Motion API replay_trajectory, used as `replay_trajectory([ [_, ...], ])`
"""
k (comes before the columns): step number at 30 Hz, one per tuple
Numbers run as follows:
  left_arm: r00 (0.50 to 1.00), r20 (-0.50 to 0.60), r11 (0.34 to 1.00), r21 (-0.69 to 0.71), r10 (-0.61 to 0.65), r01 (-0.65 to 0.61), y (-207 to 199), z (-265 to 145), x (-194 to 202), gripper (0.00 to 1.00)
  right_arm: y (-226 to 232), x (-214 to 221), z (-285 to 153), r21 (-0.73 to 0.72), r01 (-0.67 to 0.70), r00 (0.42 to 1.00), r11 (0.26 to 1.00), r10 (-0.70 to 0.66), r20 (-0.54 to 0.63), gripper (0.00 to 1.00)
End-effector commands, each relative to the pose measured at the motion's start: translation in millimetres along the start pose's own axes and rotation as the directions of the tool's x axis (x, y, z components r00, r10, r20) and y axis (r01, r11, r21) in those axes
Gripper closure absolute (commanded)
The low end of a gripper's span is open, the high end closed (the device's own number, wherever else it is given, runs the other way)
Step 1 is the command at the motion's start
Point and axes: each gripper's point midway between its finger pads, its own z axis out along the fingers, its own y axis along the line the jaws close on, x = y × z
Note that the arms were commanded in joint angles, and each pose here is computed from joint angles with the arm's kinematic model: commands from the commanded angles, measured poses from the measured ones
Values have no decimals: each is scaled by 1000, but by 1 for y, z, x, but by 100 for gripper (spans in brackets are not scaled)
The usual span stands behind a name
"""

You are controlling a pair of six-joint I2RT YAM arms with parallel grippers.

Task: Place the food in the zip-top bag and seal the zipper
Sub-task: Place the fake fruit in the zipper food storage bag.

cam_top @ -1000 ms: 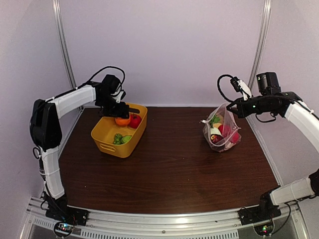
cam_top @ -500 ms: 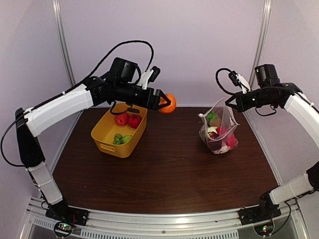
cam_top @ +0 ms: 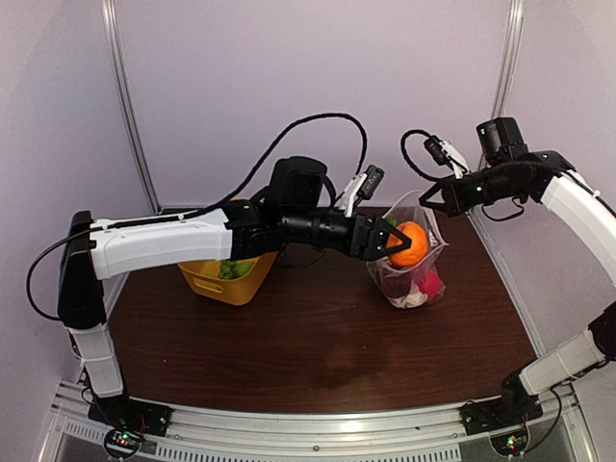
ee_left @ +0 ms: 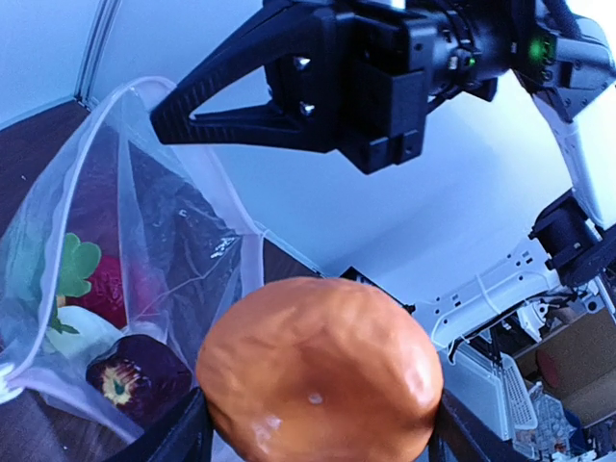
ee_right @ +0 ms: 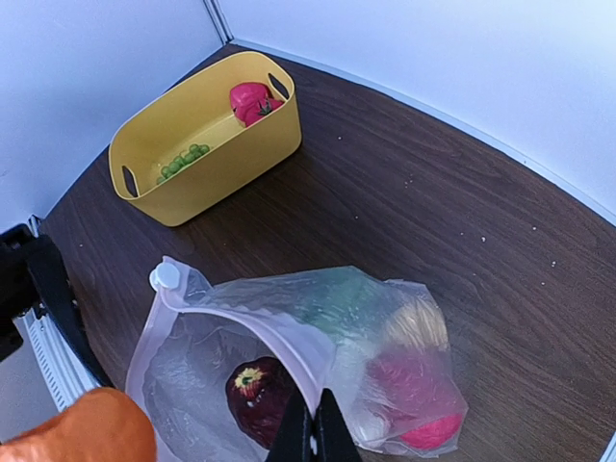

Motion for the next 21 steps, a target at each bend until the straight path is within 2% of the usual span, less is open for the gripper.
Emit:
replay_trajectory([
  [1, 990, 101, 995, -9, -94, 95, 9, 17, -23, 50, 15, -9, -1, -65, -19, 1000, 998, 20, 17, 100],
  [10, 967, 133, 924, -291, -217, 247, 79, 38, -13, 52, 32, -10, -11, -139, -31, 999, 990, 36, 37, 100],
  [15, 950, 155, 879, -364, -270, 309, 105, 45, -7, 52, 40, -3, -7, -177, -34, 999, 984, 38, 17, 100],
  [17, 949, 162, 878, -364, -270, 312, 110, 50, -8, 47, 44, -1, -7, -197, -36, 999, 980, 39, 9, 100],
  [21, 964, 113, 904, -336, -241, 265, 105, 63, -8, 28, 48, -2, -8, -217, -30, 999, 976, 34, 12, 100],
])
